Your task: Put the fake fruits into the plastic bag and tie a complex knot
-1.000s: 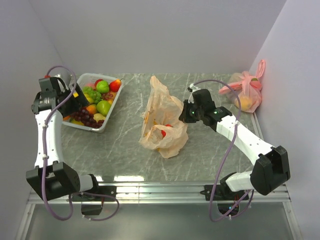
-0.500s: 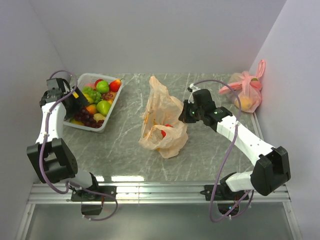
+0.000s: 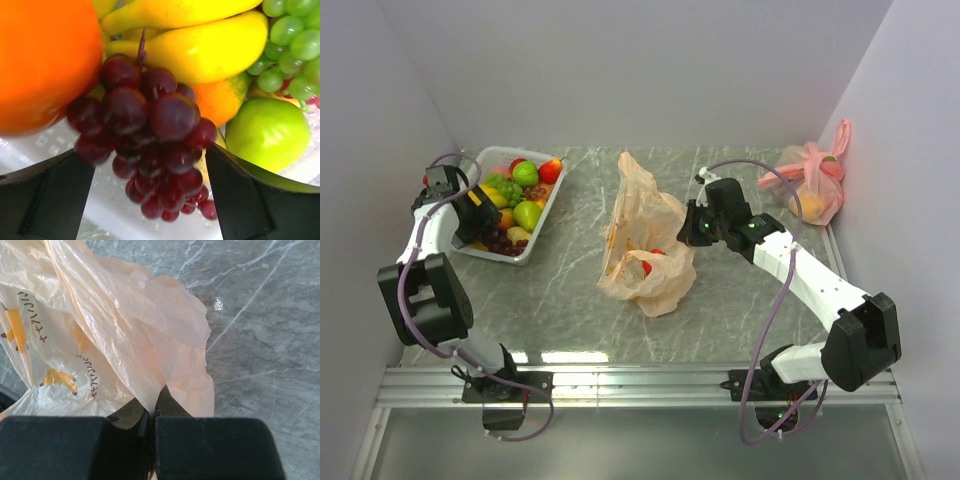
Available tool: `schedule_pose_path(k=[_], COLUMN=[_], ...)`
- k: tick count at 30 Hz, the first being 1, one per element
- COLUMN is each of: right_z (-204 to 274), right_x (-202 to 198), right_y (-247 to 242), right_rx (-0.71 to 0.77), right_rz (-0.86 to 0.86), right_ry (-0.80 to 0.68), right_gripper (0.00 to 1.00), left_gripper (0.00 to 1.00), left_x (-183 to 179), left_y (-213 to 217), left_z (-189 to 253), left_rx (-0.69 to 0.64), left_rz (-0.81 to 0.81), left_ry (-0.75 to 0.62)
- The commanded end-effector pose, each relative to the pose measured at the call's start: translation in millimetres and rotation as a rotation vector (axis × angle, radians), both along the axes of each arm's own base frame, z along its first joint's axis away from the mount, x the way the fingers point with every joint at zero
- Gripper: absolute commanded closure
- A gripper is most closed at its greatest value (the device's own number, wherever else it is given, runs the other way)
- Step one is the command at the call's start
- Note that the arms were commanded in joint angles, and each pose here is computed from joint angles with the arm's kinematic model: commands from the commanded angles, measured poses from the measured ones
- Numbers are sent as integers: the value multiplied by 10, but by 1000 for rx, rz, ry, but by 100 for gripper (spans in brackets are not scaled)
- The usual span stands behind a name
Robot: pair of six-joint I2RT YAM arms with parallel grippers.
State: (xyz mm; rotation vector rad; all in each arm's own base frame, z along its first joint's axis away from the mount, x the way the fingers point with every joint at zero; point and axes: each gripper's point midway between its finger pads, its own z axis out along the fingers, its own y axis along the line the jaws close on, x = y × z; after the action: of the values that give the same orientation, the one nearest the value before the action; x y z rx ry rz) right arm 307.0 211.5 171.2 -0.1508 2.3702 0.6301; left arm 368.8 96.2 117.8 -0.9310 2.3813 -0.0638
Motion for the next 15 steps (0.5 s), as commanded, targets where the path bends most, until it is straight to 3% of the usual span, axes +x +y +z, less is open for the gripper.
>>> schedule_pose_path(k=[1,5,8,9,12,15], right_z=[88,99,82,86,91,85], right_x=[24,26,29,27,28,31], right_y=[21,25,26,28,33,23], right_rx=[10,13,10,11,9,7], right_rz=[13,13,15,15,19,16], right_ry=[-45,-48,-46,-44,-46,-47], right_gripper=[100,100,100,100,100,100], left_gripper=[8,17,31,43,59,62], left_x=[170,230,262,264,286,293], left_y=[-43,-149,-279,-322,-379,-412], left_z=[-11,14,104,130,308,510], left_rx=[-25,-67,-99,-103,-100,-80], left_rz=[-8,-35,-76,-90,-110,-125], left_ry=[-51,-91,-137,-149,-197,-232])
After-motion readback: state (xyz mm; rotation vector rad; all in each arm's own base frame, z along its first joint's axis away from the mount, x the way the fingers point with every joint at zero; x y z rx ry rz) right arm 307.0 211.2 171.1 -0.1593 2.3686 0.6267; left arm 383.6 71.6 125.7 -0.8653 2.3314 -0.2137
